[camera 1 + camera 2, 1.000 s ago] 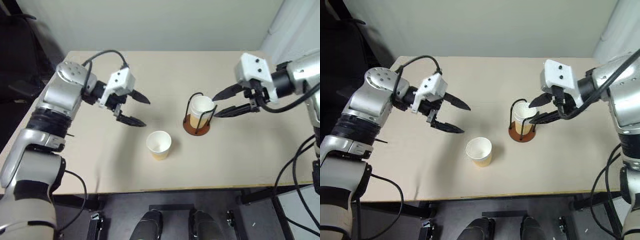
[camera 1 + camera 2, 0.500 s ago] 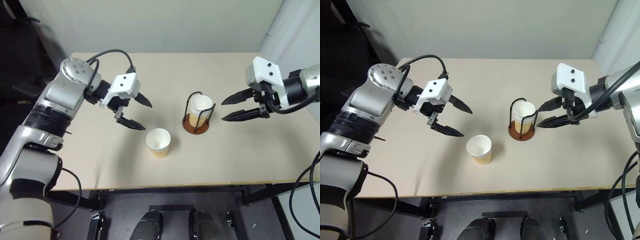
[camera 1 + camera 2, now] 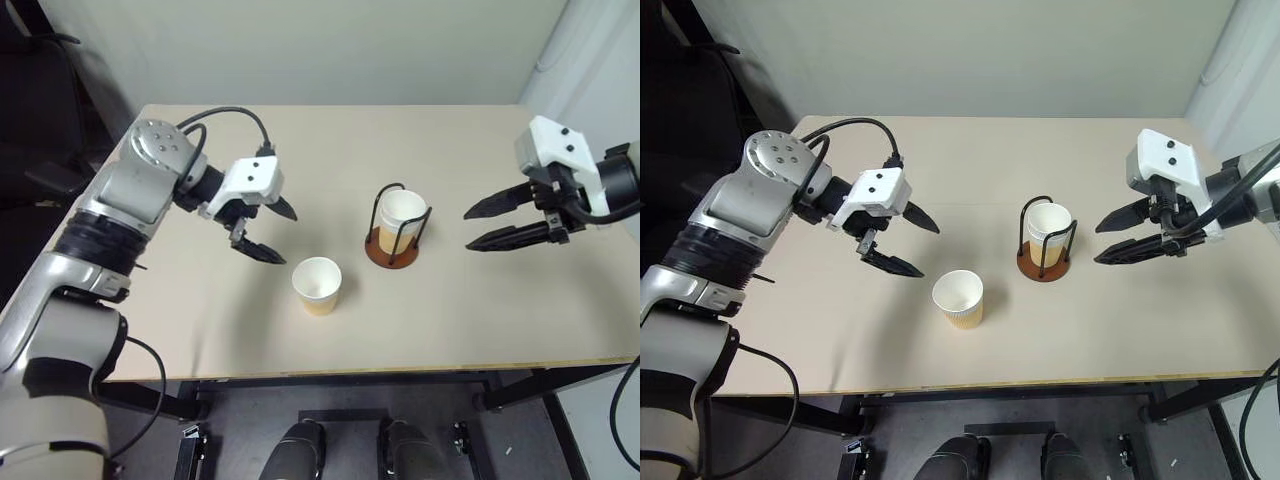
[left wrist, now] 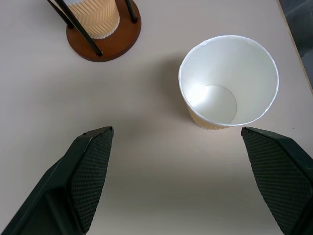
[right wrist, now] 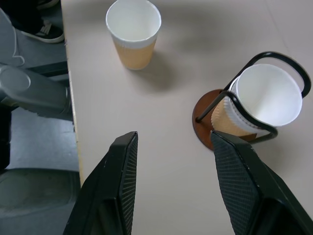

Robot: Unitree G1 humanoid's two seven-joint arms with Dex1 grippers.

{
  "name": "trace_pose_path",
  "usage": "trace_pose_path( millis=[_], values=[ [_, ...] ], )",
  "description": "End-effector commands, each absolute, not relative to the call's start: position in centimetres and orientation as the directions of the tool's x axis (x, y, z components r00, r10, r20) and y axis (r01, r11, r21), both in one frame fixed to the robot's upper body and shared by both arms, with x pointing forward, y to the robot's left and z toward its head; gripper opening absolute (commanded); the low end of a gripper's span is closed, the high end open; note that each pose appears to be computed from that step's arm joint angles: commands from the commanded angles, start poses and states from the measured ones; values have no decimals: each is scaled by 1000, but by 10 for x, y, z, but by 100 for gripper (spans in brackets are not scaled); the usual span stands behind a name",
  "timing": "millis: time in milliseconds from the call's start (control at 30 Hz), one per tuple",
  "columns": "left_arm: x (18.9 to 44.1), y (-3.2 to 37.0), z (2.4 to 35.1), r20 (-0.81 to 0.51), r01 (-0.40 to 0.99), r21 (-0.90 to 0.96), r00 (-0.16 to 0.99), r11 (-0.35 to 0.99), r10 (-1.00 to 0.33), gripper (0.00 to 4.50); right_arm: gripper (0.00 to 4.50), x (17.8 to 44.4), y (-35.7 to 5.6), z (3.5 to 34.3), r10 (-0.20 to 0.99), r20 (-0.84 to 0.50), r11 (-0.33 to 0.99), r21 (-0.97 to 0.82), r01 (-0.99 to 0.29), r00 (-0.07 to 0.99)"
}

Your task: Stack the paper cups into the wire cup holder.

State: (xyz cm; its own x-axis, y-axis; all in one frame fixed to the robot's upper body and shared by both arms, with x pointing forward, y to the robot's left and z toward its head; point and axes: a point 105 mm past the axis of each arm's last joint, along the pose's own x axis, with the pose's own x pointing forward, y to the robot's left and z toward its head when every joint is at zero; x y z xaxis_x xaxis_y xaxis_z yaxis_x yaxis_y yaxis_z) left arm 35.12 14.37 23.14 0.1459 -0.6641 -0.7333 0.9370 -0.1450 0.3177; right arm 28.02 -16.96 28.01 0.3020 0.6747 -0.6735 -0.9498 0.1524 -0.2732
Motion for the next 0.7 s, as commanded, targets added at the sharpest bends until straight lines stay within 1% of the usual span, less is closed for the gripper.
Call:
trace_pose_path(
  millis=[33,500,700],
  values=[
    [347,139,241,-740,928,330,141,-172,-657,450,230,275,-172,291,665,-680,139,-294,-946,309],
    [344,132,223,-755,945,285,119,-160,-645,450,230,274,-178,295,643,-705,142,-272,-952,297],
    [341,132,214,-766,945,274,103,-177,-634,450,230,274,-177,295,645,-703,144,-273,-951,299]
  ],
)
